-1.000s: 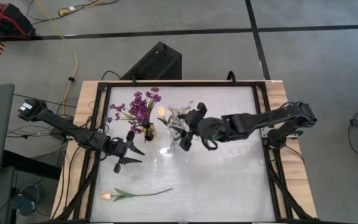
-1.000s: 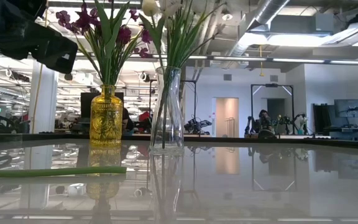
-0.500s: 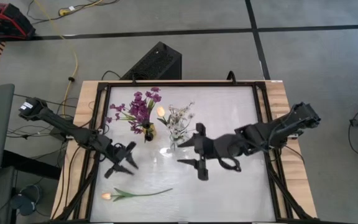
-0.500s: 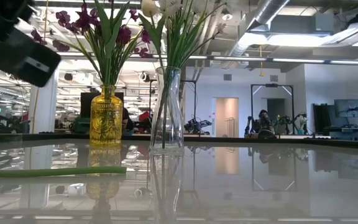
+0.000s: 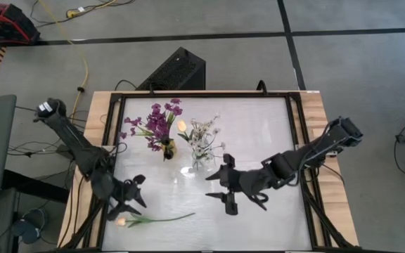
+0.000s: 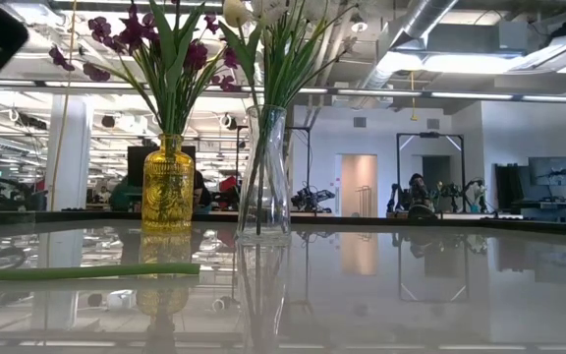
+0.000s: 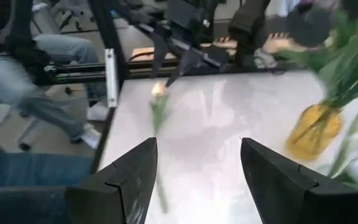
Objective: Sort flowers into vase by color
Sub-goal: Put the white tulip into the transparent vase
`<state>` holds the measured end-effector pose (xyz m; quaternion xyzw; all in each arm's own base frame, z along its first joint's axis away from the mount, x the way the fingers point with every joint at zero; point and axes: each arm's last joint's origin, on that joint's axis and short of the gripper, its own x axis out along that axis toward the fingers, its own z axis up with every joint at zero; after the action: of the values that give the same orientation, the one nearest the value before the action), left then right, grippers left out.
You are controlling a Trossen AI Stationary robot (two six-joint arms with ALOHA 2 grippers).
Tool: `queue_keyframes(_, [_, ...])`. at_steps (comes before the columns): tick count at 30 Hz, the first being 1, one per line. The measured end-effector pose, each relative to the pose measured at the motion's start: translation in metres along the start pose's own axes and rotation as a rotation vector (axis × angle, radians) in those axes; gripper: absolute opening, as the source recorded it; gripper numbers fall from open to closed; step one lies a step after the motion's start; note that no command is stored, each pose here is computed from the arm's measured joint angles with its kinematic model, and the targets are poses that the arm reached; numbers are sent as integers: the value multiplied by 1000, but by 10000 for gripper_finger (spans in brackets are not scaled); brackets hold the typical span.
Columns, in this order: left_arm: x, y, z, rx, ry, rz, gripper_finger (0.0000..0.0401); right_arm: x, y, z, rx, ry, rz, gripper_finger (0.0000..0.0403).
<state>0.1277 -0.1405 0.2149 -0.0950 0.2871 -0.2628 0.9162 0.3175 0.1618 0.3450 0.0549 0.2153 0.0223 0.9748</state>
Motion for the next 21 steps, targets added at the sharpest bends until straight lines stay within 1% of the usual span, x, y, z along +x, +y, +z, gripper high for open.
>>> queue_keyframes(3, [15, -13, -1, 5, 30, 61, 134, 0, 13, -9, 7, 25, 23, 258])
queue_keyframes(5, [28, -19, -2, 8, 59, 105, 134, 8, 21, -13, 21, 16, 36, 258])
queue_keyframes(10, [66, -32, -6, 18, 134, 226, 134, 24, 44, -37, -10, 68, 65, 258])
queue_keyframes(17, [110, -37, -20, -27, 258, 342, 134, 42, 63, -64, 19, 129, 70, 258])
queue_keyframes(21, [126, -39, -27, -44, 289, 381, 134, 46, 65, -69, 45, 141, 67, 258])
